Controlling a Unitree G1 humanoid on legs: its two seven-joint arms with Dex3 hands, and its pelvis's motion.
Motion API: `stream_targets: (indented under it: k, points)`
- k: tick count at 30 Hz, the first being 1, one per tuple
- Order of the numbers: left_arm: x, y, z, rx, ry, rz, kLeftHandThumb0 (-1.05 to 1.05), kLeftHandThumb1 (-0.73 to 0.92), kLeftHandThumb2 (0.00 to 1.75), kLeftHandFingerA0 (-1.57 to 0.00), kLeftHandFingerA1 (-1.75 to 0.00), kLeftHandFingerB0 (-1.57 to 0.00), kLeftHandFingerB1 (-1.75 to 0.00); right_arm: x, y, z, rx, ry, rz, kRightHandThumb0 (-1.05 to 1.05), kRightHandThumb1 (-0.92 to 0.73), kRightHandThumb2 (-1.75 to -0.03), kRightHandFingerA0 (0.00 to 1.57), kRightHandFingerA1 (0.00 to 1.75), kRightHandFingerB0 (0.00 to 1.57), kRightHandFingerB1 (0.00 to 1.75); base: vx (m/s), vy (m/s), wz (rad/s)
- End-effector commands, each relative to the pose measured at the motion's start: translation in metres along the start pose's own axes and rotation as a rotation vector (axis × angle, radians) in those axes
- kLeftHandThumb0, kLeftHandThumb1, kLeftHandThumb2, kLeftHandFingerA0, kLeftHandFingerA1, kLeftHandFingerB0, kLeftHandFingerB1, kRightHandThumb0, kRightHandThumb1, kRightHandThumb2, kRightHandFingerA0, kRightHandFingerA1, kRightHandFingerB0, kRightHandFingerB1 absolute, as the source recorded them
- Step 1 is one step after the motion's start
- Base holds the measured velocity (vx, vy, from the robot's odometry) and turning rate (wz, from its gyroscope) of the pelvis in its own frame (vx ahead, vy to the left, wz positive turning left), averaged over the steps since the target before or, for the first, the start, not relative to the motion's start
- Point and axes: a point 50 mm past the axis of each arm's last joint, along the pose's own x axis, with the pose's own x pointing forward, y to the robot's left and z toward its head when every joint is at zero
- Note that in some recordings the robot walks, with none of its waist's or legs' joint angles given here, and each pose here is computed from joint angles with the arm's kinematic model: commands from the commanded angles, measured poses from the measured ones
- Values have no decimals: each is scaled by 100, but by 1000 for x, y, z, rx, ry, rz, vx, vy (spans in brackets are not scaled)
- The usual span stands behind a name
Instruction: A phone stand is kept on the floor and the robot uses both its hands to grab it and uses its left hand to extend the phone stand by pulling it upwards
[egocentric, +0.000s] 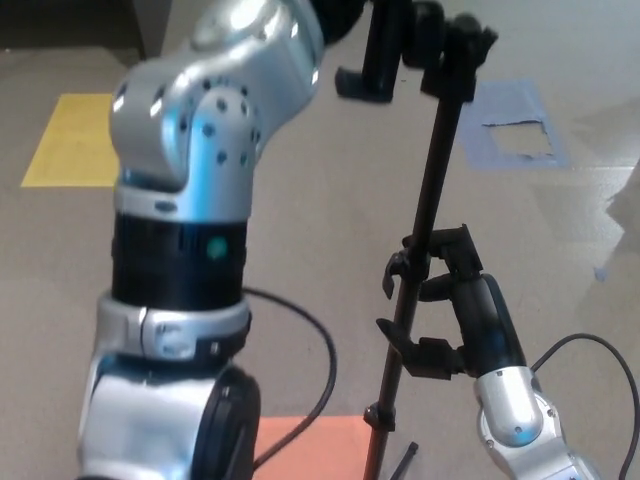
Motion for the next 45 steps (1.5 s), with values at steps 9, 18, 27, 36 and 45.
stream_targets:
  k: [9, 18, 27, 36, 45]
  points:
    - [-39, -111, 169, -86, -424, -274, -14, 46, 87, -107, -175, -35, -65, -9, -11, -19, 67, 98, -43, -18, -36, -86, 126, 133, 116, 126, 0, 0, 0]
    - [-38, -112, 171, -107, -423, -255, -10, 48, 85, -107, -175, -24, -62, -10, -11, -20, 60, 100, -43, -18, -36, -86, 126, 133, 117, 127, 0, 0, 0]
    - [-35, -107, 169, -110, -414, -245, -17, 45, 90, -129, -155, -31, -64, -10, -11, -19, 53, 101, -45, -19, -34, -84, 127, 134, 117, 127, 0, 0, 0]
    - [-29, -97, 152, -24, -416, -164, -15, 51, 68, -93, -175, -56, -73, -9, -11, -17, 59, 102, -47, -19, -34, -84, 128, 135, 118, 128, 0, 0, 0]
    - [-25, -55, 103, 442, -398, -170, -102, 59, 103, 0, -7, 0, 0, -14, -9, -18, 52, 98, -44, -17, -34, -85, 129, 136, 119, 129, 0, 0, 0]
